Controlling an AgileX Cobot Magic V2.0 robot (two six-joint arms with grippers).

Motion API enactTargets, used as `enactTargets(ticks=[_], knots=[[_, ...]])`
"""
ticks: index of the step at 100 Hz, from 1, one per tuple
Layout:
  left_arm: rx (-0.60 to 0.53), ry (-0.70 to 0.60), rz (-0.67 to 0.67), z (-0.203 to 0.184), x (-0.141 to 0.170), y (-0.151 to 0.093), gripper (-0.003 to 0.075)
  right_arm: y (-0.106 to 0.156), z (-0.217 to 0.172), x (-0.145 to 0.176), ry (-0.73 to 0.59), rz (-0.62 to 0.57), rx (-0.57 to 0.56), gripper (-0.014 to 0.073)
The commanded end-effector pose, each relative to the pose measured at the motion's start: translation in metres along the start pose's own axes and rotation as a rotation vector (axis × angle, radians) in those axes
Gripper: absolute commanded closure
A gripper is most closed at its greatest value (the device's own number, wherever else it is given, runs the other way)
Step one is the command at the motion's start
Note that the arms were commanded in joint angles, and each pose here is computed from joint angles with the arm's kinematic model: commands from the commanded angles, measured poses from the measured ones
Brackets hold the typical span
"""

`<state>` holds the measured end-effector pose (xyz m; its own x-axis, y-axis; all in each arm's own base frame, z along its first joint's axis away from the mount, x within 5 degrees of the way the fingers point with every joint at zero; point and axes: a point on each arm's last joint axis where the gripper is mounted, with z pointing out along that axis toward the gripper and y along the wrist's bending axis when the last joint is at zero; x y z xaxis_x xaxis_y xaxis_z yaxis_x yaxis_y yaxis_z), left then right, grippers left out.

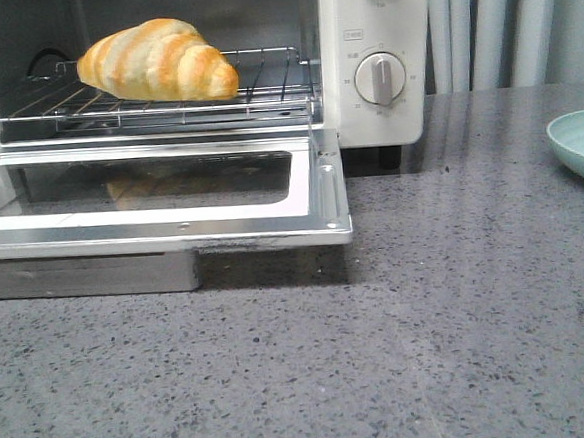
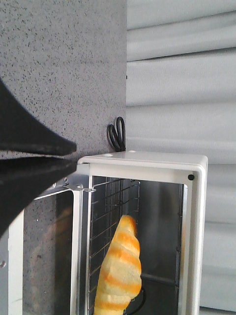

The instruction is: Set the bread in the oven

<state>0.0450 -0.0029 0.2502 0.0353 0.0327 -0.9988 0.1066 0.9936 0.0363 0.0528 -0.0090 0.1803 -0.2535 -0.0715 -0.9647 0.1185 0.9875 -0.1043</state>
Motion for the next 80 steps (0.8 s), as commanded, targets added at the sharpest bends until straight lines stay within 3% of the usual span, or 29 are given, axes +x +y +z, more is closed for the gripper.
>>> enactTargets(ticks=[1,43,65,80], knots=[[0.009,-0.089,-0.002,-0.001,-0.015,-0.001,0.0741,0.0,0.0,0.0,-0.036,-0.011,0.008,0.0664],[0.013,-0.099,0.001,0.001,-0.011,-0.001,0.0741,0.0,0.0,0.0,-0.036,-0.011,0.008,0.0664],[0.006,-0.124,0.014,0.004,0.022,-0.003,0.0741,0.0,0.0,0.0,-0.036,-0.011,0.008,0.0664],[-0.045,-0.066,-0.092,0.008,0.043,-0.001,0.0741,0.0,0.0,0.0,-0.036,-0.011,0.008,0.0664]])
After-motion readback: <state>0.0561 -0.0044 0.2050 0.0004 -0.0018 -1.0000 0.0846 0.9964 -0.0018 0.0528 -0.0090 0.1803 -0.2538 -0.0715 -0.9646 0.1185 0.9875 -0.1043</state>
